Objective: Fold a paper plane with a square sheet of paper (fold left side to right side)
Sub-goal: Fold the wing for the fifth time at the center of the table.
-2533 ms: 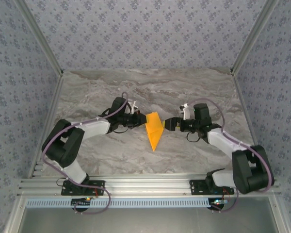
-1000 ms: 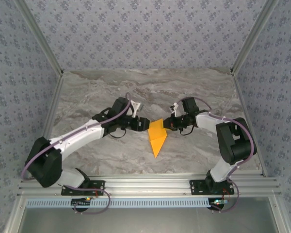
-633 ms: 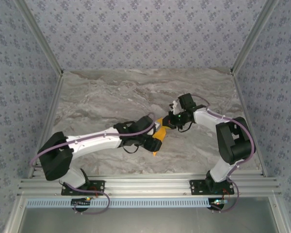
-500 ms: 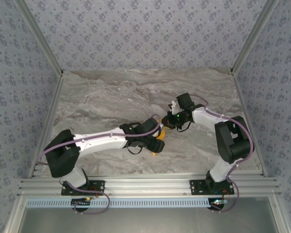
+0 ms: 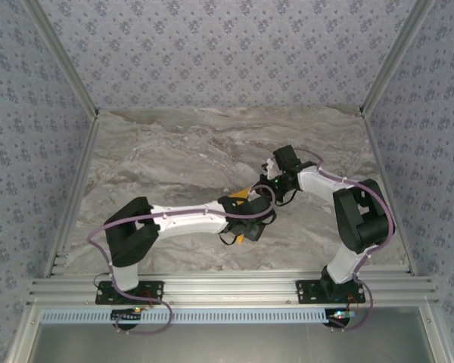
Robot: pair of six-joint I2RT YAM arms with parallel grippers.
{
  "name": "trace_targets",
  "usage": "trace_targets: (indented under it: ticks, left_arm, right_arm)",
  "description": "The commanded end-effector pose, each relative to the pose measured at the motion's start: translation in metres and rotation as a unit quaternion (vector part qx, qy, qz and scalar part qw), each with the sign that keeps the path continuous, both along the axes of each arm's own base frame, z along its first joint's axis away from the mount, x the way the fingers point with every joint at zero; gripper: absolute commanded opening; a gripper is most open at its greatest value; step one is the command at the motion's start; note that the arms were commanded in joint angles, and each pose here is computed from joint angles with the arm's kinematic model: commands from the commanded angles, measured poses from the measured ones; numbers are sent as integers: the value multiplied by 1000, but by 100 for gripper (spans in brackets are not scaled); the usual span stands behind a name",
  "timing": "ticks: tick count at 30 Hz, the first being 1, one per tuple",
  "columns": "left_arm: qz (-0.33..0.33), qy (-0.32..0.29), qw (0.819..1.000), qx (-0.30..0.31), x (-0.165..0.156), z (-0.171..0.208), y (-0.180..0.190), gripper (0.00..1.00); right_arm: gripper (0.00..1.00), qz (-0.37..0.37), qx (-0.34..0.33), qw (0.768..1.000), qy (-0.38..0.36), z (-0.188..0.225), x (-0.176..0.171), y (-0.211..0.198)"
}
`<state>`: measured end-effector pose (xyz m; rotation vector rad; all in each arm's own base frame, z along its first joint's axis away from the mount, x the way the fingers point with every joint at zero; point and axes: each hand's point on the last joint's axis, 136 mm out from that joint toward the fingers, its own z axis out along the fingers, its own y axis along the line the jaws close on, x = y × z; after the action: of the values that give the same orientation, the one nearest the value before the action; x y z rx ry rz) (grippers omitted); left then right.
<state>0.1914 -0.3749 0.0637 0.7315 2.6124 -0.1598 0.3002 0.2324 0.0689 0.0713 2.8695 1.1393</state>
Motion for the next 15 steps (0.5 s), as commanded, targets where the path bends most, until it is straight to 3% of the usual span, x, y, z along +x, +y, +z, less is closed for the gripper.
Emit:
trace_targets:
  ticks: [1,15]
  left_arm:
    - [19,-16,999,42,2,-3,8,60]
    - [25,1,998,51,-5,-22,7,32]
  right_arm:
    - [0,-4,-5,1000,11,0,0,2]
    - [0,-3,-14,1000,18,-8,-1,0]
